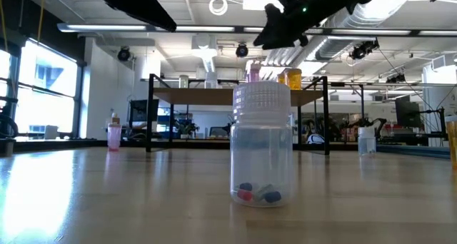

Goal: Pick and place medicine bottles onto shelf by color
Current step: Put the top yellow pill bottle aligned with the other yellow pill bottle on the shelf

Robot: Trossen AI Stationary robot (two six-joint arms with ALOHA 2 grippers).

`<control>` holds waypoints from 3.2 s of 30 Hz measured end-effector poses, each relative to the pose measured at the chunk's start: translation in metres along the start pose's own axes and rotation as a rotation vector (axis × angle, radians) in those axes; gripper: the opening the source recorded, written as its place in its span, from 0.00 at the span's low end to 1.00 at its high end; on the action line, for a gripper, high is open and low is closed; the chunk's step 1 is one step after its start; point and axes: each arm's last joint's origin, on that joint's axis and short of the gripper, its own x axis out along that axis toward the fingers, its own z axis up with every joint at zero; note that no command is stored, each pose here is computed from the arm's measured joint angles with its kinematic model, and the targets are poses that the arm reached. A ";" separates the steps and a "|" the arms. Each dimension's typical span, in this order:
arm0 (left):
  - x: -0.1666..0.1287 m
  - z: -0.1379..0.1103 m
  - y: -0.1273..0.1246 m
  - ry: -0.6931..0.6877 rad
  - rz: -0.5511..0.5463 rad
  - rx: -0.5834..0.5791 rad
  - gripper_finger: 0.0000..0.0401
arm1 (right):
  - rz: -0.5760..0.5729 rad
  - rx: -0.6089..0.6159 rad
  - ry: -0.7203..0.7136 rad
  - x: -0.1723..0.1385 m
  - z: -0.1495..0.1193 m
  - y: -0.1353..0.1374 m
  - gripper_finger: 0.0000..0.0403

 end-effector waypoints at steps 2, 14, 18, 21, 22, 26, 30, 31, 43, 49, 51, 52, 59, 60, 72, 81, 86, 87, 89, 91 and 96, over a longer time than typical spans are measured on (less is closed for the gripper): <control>0.003 -0.001 0.004 0.017 0.007 -0.030 0.72 | 0.019 -0.007 0.002 -0.011 0.004 0.003 0.50; 0.052 -0.025 0.001 -0.093 -0.110 -0.193 0.72 | 0.112 -0.037 0.024 -0.060 0.014 0.012 0.50; 0.071 -0.031 -0.008 -0.161 -0.152 -0.217 0.72 | 0.125 -0.035 0.005 -0.068 0.017 0.013 0.50; 0.089 -0.037 -0.017 -0.176 -0.172 -0.201 0.72 | 0.129 -0.035 0.002 -0.071 0.018 0.013 0.50; 0.094 -0.039 -0.020 -0.180 -0.177 -0.196 0.72 | 0.130 -0.035 0.002 -0.071 0.018 0.013 0.50; 0.116 -0.049 -0.030 -0.195 -0.177 -0.187 0.72 | 0.129 -0.036 0.007 -0.071 0.017 0.013 0.50; 0.133 -0.059 -0.036 -0.204 -0.167 -0.215 0.72 | 0.129 -0.031 0.014 -0.071 0.017 0.013 0.50; 0.137 -0.061 -0.037 -0.210 -0.164 -0.227 0.72 | 0.129 -0.023 0.017 -0.071 0.016 0.013 0.50; 0.189 -0.064 -0.057 -0.197 -0.174 -0.252 0.72 | 0.129 -0.017 0.026 -0.070 0.015 0.013 0.50; 0.209 -0.062 -0.058 -0.185 -0.176 -0.334 0.72 | 0.129 -0.018 0.030 -0.070 0.015 0.013 0.50; 0.213 -0.062 -0.057 -0.184 -0.172 -0.339 0.72 | 0.128 -0.018 0.030 -0.070 0.015 0.013 0.50; 0.214 -0.060 -0.056 -0.185 -0.170 -0.341 0.72 | 0.128 -0.018 0.030 -0.070 0.015 0.013 0.50; 0.217 -0.046 -0.054 -0.227 -0.170 -0.360 0.72 | 0.128 -0.021 0.037 -0.070 0.014 0.013 0.50; 0.218 -0.045 -0.053 -0.228 -0.183 -0.359 0.72 | 0.128 -0.021 0.037 -0.070 0.014 0.013 0.50; 0.223 -0.047 -0.042 -0.218 -0.152 -0.363 0.68 | 0.128 -0.021 0.038 -0.070 0.014 0.013 0.50; 0.223 -0.046 -0.044 -0.220 -0.201 -0.364 0.54 | 0.128 -0.020 0.038 -0.070 0.014 0.013 0.50; 0.224 -0.049 -0.044 -0.194 -0.181 -0.360 0.49 | 0.128 -0.020 0.037 -0.070 0.014 0.013 0.50; 0.224 -0.049 -0.043 -0.189 -0.179 -0.360 0.48 | 0.128 -0.020 0.038 -0.070 0.014 0.013 0.50; 0.224 -0.050 -0.043 -0.184 -0.180 -0.367 0.46 | 0.128 -0.020 0.037 -0.070 0.014 0.013 0.50; 0.225 -0.050 -0.043 -0.182 -0.181 -0.371 0.44 | 0.128 -0.020 0.037 -0.070 0.014 0.013 0.50; 0.225 -0.050 -0.043 -0.182 -0.183 -0.366 0.38 | 0.128 -0.020 0.037 -0.070 0.014 0.013 0.50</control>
